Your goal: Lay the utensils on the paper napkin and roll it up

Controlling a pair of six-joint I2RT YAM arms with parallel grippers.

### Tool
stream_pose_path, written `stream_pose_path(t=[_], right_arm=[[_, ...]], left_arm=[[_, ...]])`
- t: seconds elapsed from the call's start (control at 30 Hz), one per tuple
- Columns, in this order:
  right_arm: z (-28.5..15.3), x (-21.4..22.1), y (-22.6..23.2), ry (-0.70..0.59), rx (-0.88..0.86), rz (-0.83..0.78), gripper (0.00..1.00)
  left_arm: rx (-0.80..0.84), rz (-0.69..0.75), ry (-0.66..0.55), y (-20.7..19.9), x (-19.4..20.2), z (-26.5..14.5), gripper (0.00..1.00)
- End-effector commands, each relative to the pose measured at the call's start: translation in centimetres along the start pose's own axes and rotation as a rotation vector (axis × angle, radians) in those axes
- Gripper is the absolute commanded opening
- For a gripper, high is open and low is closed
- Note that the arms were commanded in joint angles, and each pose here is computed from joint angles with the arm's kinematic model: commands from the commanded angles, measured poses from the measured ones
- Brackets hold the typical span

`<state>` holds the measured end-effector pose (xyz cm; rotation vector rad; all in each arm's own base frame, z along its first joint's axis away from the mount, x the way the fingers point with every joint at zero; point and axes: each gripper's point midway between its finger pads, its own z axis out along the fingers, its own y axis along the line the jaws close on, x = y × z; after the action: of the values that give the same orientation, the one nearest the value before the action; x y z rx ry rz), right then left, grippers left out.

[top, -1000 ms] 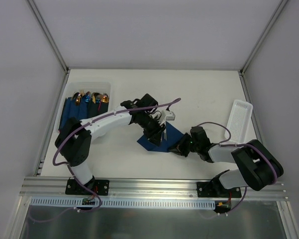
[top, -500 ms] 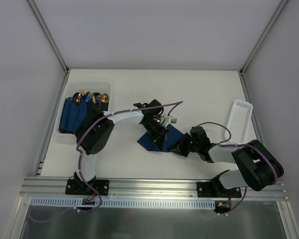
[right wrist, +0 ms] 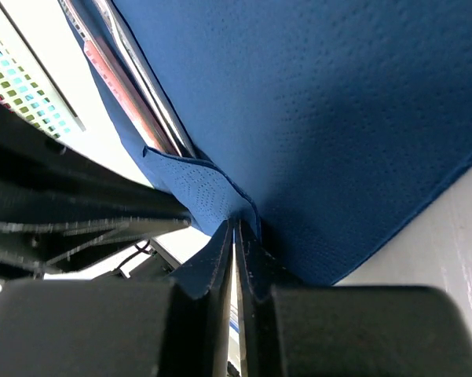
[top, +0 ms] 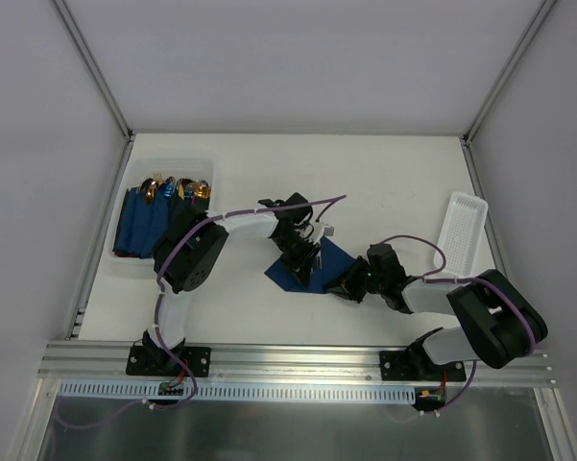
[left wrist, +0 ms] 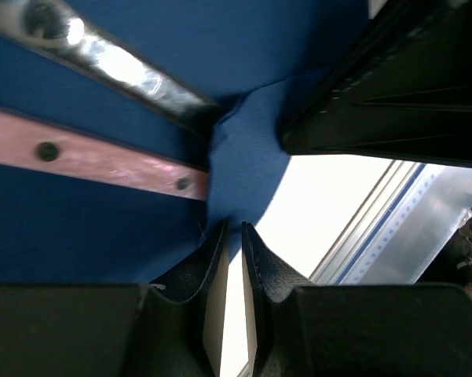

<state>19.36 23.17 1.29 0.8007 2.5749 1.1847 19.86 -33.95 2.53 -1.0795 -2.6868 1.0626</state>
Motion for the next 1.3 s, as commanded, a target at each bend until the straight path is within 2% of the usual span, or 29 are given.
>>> stream_pose_path(t=[0.0,0.27,0.57,0.7,0.83,0.97,1.27], right_arm=[[0.3,-0.4,-1.6,-0.030,0.076,-0.005,0.07],[0.2,-0.4,-2.0,-0.032,0.084,0.002,0.06],[0.3,-0.4,-2.3,-0.036,0.093,0.004,0.06],[0.3,-0.4,-2.4,-0.034,0.095,0.004,0.06],[0.2,-0.4,-2.4,-0.034,0.095,0.004,0.06],[0.3,-0.4,-2.3,-0.034,0.094,0.003,0.06],[0.3,-0.4,-2.1,-0.032,0.092,0.003,0.06]], left_arm=[[-0.040,-0.046,0.006,1.6,0.5,0.0,0.12],[-0.083,-0.074,0.020,3.3,2.2,-0.6,0.12],[-0.146,-0.041,0.004,3.7,3.2,-2.0,0.15],[-0.096,0.010,-0.039,2.2,2.4,-3.3,0.16],[0.046,0.069,-0.087,-1.4,1.5,-4.7,0.16],[0.120,0.110,-0.106,-3.7,1.0,-5.4,0.16],[0.182,0.075,-0.057,-4.5,1.0,-3.8,0.16]])
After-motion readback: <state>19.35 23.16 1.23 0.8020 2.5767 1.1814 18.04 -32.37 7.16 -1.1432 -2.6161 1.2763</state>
